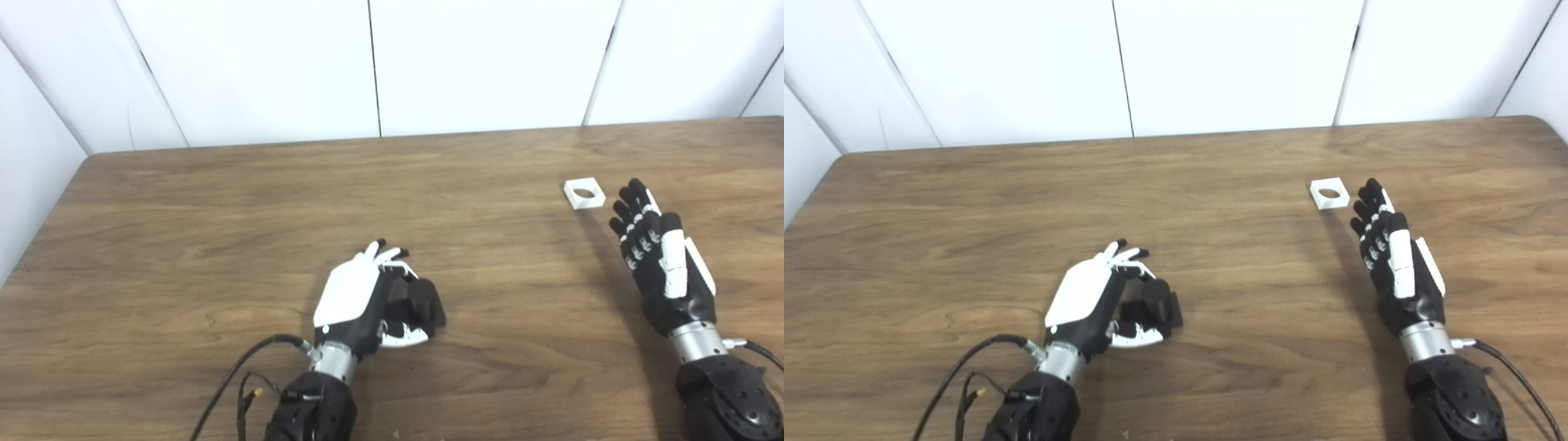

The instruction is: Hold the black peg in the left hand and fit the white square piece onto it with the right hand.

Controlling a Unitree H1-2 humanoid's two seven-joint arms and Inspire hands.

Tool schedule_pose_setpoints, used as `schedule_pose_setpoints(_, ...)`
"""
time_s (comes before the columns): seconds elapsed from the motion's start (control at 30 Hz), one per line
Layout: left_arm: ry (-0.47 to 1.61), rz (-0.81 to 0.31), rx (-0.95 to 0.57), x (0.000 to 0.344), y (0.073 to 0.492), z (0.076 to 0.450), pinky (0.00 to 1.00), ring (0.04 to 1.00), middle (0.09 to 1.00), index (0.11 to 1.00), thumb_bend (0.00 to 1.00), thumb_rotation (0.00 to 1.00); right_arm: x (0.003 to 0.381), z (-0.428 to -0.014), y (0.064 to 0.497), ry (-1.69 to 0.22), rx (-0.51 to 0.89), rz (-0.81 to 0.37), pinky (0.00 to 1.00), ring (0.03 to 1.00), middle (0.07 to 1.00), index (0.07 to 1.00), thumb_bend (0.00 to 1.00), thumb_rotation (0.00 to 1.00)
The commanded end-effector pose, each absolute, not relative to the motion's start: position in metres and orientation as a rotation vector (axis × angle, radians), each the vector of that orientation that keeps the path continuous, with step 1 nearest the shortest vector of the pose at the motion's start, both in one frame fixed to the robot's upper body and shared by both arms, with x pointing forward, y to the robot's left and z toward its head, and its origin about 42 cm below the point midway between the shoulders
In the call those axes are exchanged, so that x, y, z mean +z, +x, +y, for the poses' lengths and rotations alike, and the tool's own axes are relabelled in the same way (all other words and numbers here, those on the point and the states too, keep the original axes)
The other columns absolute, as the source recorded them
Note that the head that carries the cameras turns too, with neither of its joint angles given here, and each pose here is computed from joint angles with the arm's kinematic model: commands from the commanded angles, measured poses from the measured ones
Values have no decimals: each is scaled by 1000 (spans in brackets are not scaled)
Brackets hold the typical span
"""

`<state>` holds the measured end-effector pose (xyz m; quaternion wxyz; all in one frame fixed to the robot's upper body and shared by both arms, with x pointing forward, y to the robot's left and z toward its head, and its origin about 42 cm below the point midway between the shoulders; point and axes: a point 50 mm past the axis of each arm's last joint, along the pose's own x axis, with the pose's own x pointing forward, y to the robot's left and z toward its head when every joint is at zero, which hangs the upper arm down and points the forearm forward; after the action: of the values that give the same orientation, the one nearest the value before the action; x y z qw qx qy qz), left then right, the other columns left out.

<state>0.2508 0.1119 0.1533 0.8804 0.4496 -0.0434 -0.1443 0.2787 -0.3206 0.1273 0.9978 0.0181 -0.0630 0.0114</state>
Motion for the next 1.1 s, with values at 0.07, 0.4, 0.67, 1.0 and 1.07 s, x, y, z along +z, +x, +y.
schedule_pose_setpoints(0.07,893,-74,-364,157,242,108,989,1000,897,489,515,64,96,-307,259,102,17,-25,1000,1000,1000,1000,622,998)
schedule_pose_setpoints(0.4,887,-46,-380,151,236,113,994,1000,901,487,515,63,99,-310,261,99,30,-24,1000,1000,1000,1000,619,996)
schedule_pose_setpoints(0.67,889,-34,-372,148,234,114,1000,1000,905,488,515,62,102,-311,263,88,33,-23,1000,1000,1000,1000,619,1000)
schedule_pose_setpoints(1.0,907,-29,-375,147,234,111,1000,1000,908,489,514,64,117,-317,273,59,36,-52,1000,1000,1000,1000,611,1000)
schedule_pose_setpoints(1.07,909,-24,-375,146,234,111,1000,1000,908,489,514,64,122,-316,277,49,34,-59,1000,1000,1000,1000,616,1000)
